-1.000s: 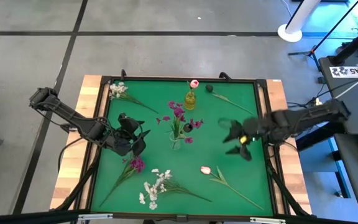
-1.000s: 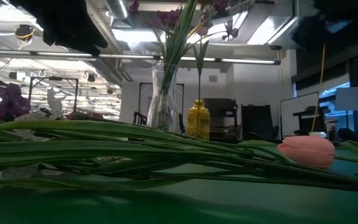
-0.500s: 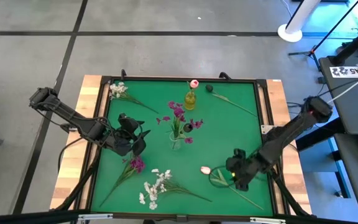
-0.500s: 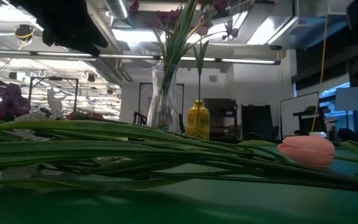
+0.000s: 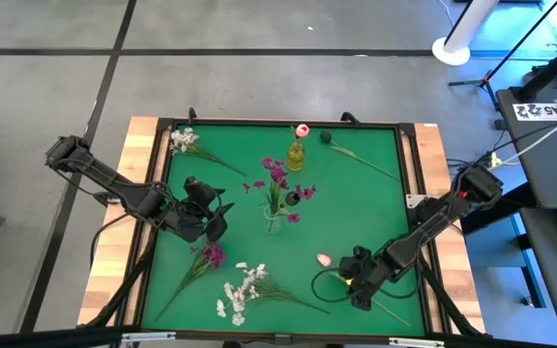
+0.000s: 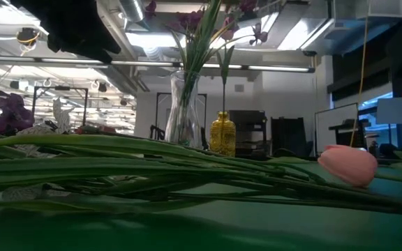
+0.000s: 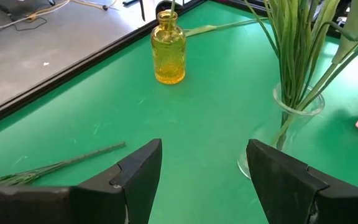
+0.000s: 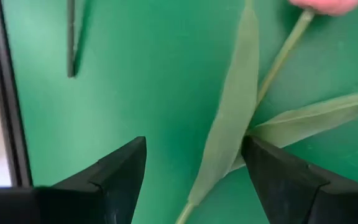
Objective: Sort flowers into vase by color
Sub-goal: Put the pink flower into the yellow vase
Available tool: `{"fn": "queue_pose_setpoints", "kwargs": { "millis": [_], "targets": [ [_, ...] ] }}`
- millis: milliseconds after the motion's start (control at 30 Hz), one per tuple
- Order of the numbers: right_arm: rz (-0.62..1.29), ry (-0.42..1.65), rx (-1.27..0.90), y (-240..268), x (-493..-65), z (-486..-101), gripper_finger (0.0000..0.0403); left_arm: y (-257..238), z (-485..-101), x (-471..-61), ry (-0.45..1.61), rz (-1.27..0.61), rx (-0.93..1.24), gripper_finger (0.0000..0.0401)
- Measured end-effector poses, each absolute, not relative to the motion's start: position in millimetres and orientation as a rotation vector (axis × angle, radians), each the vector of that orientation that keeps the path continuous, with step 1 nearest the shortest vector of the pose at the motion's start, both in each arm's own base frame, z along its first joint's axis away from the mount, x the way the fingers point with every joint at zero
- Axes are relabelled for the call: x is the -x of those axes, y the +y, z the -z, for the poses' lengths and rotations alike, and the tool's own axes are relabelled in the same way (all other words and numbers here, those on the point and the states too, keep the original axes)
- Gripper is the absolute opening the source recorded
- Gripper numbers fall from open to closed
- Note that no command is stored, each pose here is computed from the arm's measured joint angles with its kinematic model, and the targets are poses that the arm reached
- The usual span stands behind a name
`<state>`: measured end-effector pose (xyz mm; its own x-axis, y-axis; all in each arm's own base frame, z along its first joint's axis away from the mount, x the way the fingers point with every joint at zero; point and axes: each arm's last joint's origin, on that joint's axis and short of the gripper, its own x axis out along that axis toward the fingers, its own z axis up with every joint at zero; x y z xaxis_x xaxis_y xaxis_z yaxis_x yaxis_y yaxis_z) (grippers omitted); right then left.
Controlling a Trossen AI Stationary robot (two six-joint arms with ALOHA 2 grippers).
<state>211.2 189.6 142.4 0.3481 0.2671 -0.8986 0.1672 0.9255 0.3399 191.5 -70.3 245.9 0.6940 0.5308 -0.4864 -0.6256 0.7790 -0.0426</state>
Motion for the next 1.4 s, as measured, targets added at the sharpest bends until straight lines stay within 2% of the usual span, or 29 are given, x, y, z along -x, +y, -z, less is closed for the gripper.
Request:
{"fn": "queue_pose_setpoints", "kwargs": {
  "millis": [367, 500, 767, 1000, 1400],
  "targets": [
    [0.055, 1.24, -0.372, 186, -210, -131, 0.0272, -70, -246, -192, 0.473, -0.65, 0.234, 0.0231],
    [0.053, 1.269, -0.372, 186, -210, -131, 0.0254, -71, -246, -192, 0.471, -0.652, 0.24, 0.0231],
    [-0.14, 1.263, -0.273, 206, -229, -168, 0.0217, -71, -246, -192, 0.47, -0.651, 0.24, 0.0231],
    [-0.061, 1.252, -0.157, 206, -234, -193, 0.0225, -72, -245, -191, 0.49, -0.626, 0.255, 0.0231],
    [-0.047, 1.406, -0.205, 218, -242, -151, 0.023, -72, -245, -191, 0.492, -0.625, 0.255, 0.0231]
  ]
}}
